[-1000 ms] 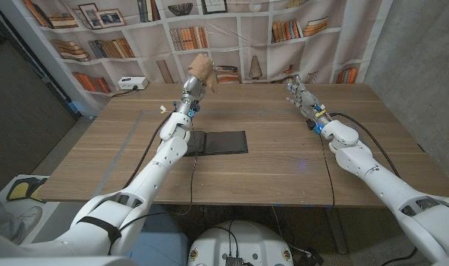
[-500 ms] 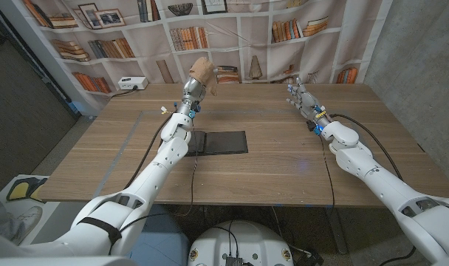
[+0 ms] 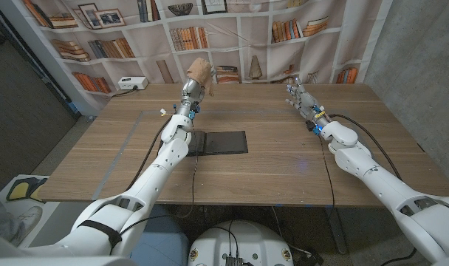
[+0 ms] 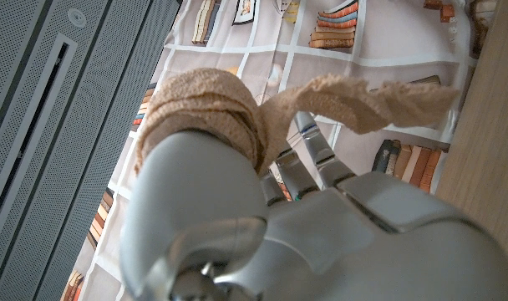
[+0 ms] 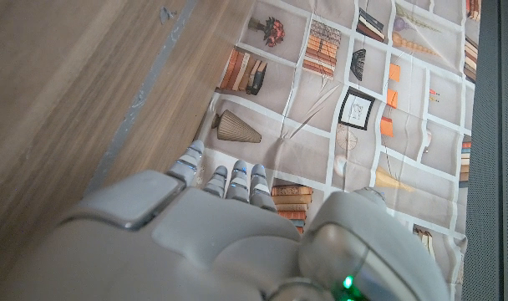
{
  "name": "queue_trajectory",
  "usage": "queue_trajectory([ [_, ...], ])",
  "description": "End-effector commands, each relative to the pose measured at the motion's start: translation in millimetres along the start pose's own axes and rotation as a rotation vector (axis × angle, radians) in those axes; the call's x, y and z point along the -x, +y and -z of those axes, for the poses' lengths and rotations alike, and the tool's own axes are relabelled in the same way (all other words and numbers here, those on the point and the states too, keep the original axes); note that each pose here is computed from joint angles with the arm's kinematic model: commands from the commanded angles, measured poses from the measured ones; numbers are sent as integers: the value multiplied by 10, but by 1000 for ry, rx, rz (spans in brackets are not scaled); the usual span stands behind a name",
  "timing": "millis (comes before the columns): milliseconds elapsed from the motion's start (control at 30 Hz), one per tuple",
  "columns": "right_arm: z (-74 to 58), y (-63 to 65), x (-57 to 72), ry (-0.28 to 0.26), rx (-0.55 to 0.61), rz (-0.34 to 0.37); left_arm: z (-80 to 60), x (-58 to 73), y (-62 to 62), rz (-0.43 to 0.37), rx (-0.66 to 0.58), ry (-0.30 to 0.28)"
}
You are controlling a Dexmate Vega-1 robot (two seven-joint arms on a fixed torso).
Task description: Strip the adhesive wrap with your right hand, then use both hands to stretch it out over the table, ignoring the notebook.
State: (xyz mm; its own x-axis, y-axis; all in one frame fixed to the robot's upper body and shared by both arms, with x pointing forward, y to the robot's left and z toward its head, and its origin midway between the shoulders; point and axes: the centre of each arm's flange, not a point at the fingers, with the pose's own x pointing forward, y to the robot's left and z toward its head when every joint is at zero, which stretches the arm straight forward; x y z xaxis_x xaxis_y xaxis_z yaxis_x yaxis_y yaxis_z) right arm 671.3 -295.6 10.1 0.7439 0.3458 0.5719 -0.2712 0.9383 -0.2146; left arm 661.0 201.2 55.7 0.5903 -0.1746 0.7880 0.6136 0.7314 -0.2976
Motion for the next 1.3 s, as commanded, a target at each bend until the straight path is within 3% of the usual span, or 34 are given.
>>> queue_trajectory([
  [33,-15,34,-39,2,2,-8,-5,69,52,-34,11,-7],
  [833,77,323,-139,37,-13,-126,-52,177,68,-95,19,-73],
  [967,74,354,-167,60,-8,-195,-59,194,87,-107,21,-79],
  [1167,38,384,-191,51,-17,-212,-39,190,94,-116,19,-69],
  [1300,-88,411,-240,46,-6,-264,-37,168,93,-112,2,-66],
])
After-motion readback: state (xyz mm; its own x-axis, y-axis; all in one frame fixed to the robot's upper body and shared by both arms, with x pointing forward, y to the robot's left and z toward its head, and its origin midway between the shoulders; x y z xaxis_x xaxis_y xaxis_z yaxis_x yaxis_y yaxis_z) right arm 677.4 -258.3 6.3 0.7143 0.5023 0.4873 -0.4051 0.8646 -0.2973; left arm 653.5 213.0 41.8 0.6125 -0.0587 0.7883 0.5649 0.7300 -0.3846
